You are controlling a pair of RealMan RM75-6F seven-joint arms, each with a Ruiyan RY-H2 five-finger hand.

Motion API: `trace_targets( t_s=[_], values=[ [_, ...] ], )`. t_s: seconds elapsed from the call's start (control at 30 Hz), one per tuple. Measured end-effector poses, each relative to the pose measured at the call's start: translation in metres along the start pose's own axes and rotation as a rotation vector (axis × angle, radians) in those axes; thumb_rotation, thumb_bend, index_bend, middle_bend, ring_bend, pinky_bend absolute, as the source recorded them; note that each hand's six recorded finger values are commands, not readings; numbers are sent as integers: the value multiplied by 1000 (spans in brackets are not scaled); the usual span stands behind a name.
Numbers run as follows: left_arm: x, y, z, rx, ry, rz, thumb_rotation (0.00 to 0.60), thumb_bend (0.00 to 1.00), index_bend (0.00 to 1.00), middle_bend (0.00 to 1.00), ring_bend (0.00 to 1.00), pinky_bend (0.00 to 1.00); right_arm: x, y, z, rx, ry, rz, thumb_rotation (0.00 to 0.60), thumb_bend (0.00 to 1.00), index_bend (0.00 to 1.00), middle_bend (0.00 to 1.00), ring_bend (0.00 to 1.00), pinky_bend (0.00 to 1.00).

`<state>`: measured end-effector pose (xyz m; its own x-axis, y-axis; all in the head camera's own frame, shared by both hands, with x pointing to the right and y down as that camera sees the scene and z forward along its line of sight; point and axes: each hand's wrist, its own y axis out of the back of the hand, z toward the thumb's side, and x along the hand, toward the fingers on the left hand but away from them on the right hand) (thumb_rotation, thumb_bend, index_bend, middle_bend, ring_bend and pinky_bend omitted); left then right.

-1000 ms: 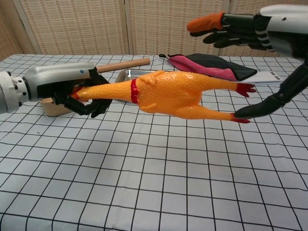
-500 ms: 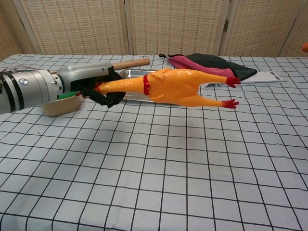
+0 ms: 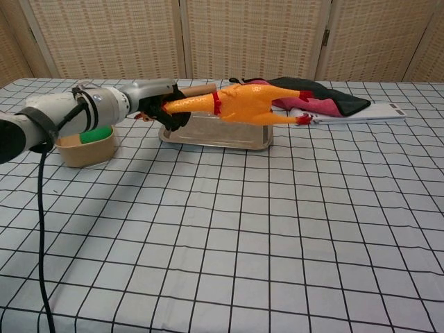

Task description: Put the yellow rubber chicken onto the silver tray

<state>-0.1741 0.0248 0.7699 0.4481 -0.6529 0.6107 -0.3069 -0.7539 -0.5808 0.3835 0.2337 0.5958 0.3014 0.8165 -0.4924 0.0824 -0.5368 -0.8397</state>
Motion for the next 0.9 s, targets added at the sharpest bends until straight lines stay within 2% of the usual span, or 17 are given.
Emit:
trace_targets(
  t_s=[0.1,0.2,0.33,0.4,0.43,0.5,0.53,0.6,0.63,0.9],
  values=[
    [13,0,-5,-15,40,-3,600,828,752,652,447,409,-1,1,-6,1,-25,-3,600,60,0,0,0,0],
    [21,-2,-7,-33,66,-1,600,762,654,587,429,409,-3,5,-9,5,-39,-14,600,61,0,0,0,0],
    [26,-9,-3,-60,64,-2,600,633,368,414,337,397,-4,8,-10,8,-39,-18,600,61,0,0,0,0],
    [27,-11,-1,-44,54,2,600,582,223,346,276,355,-3,8,-10,1,-38,-16,600,60,0,0,0,0],
    [27,-11,-1,-28,49,3,600,542,113,277,216,312,-3,8,-10,-3,-38,-16,600,60,0,0,0,0],
    [27,-14,0,16,42,-2,600,511,55,208,157,277,-2,8,-11,-10,-39,-15,600,60,0,0,0,0],
    [27,-16,1,30,40,-5,600,485,17,130,96,239,-2,8,-11,-11,-40,-15,600,60,0,0,0,0],
    [28,-16,1,51,41,-6,600,450,0,20,12,181,-1,8,-12,-12,-40,-14,600,61,0,0,0,0],
    [28,-15,1,63,42,-5,600,444,0,0,0,161,-1,8,-12,-14,-40,-13,600,60,0,0,0,0],
    [30,2,5,169,36,77,600,443,0,0,0,105,6,9,-14,-37,-30,17,600,60,0,0,0,0]
  ],
)
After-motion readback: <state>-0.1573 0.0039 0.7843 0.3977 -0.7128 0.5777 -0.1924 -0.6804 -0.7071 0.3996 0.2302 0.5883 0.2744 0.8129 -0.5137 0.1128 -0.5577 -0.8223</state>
